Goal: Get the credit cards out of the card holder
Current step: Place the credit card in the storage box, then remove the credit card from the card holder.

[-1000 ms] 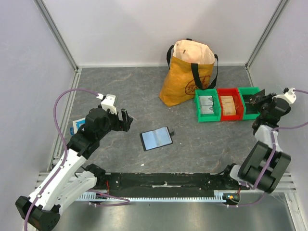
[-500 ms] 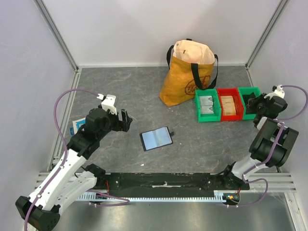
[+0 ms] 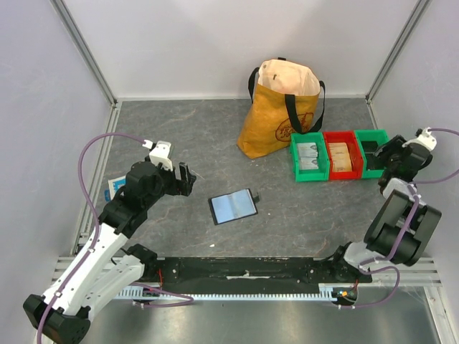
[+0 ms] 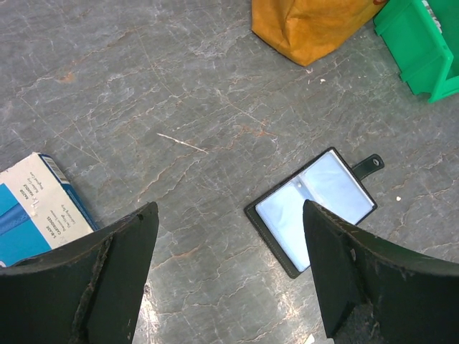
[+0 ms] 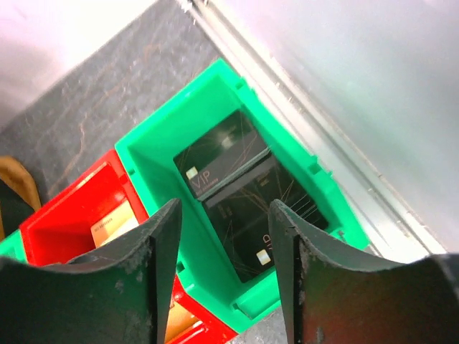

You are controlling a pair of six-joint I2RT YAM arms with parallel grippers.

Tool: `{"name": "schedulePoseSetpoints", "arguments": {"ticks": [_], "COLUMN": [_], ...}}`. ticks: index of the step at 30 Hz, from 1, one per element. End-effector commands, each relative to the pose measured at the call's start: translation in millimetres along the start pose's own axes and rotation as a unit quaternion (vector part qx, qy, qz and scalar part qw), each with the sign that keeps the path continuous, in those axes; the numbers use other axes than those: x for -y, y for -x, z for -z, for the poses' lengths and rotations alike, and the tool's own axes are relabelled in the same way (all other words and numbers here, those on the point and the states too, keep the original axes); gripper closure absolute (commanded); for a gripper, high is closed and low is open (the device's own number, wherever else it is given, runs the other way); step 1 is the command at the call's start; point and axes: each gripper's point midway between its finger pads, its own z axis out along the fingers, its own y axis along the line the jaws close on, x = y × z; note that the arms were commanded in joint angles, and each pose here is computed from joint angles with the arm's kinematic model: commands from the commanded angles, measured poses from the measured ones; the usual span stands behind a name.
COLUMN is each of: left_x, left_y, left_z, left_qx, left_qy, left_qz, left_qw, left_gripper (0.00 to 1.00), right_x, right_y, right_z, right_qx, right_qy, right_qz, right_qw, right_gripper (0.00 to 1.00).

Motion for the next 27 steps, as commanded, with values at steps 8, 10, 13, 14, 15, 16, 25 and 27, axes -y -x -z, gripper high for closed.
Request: {"name": "schedulePoseSetpoints", "arguments": {"ticks": [8, 10, 13, 14, 15, 16, 25, 27], "left_x": [1, 0, 7, 9, 12, 14, 53, 57], "left_y": [9, 9, 8, 5, 4, 3, -12, -14], "left_z": [2, 2, 2, 0, 0, -2, -11, -15], "left_qx": [0.019, 0.018, 0.015, 0.011, 0.008, 0.002, -0.041, -0.042], "left_qy": [-0.014, -0.012, -0.030, -0.035, -0.041, -0.047, -0.136, -0.142], "left_qz": [-0.004, 0.001, 0.005, 0.009, 0.012, 0.016, 0.106, 0.125], "left_qw": [1.000, 1.000, 0.999, 0.999, 0.999, 0.999, 0.984, 0.981], "left_gripper": [0.13, 0.13, 0.13, 0.13, 0.13, 0.13, 0.16, 0.16], "right_x": [-79, -111, -161, -175, -189, -203, -282, -293], "right_y": [46, 33, 5, -3, -11, -20, -100, -117], "right_z": [66, 79, 101, 110, 120, 130, 217, 232], "right_qx": [0.063, 0.049, 0.015, 0.003, -0.006, -0.014, -0.111, -0.125], "right_qy": [0.063, 0.106, 0.179, 0.202, 0.225, 0.249, 0.407, 0.424], "right_qz": [0.020, 0.027, 0.046, 0.053, 0.057, 0.060, 0.072, 0.076], "right_qw": [0.996, 0.993, 0.983, 0.978, 0.973, 0.966, 0.904, 0.894], "right_gripper": [0.36, 0.36, 0.35, 0.35, 0.35, 0.35, 0.35, 0.35]}}
